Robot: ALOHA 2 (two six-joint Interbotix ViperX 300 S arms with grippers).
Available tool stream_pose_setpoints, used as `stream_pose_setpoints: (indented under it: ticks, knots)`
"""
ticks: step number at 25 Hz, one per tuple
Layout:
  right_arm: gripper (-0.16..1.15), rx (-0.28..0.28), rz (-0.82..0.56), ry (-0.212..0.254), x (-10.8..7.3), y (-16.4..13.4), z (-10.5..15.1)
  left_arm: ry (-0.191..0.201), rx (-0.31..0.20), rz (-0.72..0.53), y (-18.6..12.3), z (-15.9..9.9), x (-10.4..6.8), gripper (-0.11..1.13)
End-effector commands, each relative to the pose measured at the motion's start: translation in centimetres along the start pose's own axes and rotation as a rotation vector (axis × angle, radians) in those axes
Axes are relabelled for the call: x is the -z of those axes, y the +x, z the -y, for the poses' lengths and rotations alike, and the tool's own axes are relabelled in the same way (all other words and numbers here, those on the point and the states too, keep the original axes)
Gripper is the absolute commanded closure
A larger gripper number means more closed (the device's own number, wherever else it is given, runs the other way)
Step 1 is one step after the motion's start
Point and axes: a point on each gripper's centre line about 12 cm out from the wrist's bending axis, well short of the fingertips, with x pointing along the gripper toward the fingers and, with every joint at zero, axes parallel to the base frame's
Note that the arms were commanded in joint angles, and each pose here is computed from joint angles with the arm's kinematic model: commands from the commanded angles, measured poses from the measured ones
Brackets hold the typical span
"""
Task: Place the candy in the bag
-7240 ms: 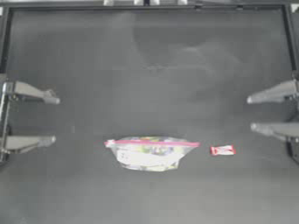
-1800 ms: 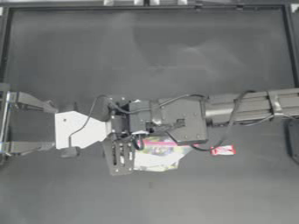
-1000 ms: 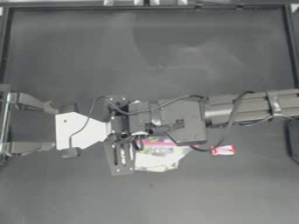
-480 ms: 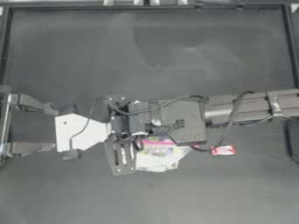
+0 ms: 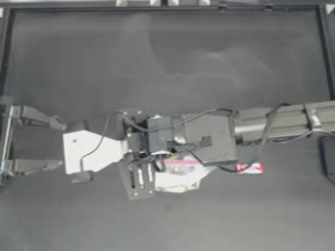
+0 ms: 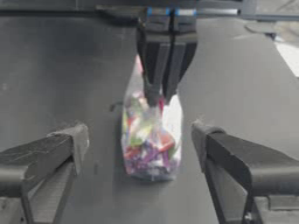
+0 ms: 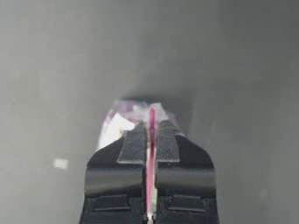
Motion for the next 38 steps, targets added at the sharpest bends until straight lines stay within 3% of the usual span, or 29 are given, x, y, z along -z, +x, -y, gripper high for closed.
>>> stream_pose_setpoints:
  ticks: [1, 18, 30, 38]
  knots:
    - [0.94, 0.006, 0.089, 0.008, -0.4, -3.4, 0.1, -0.004, 0.003, -0.009, 0.6, 0.1, -0.2, 0.02]
    - [0.94, 0.038, 0.174, 0.046, 2.3, -4.2, 0.3, -0.001, 0.026, -0.055, 4.8, 0.7, -0.5, 0.03]
    - [0.94, 0.038, 0.228, 0.04, 3.0, -4.2, 0.2, -0.027, 0.017, -0.091, 8.9, 1.0, 0.7, 0.05]
    - [0.94, 0.037, 0.237, 0.041, 3.2, -4.1, 0.1, -0.025, 0.032, -0.07, 11.0, 1.6, 1.0, 0.1]
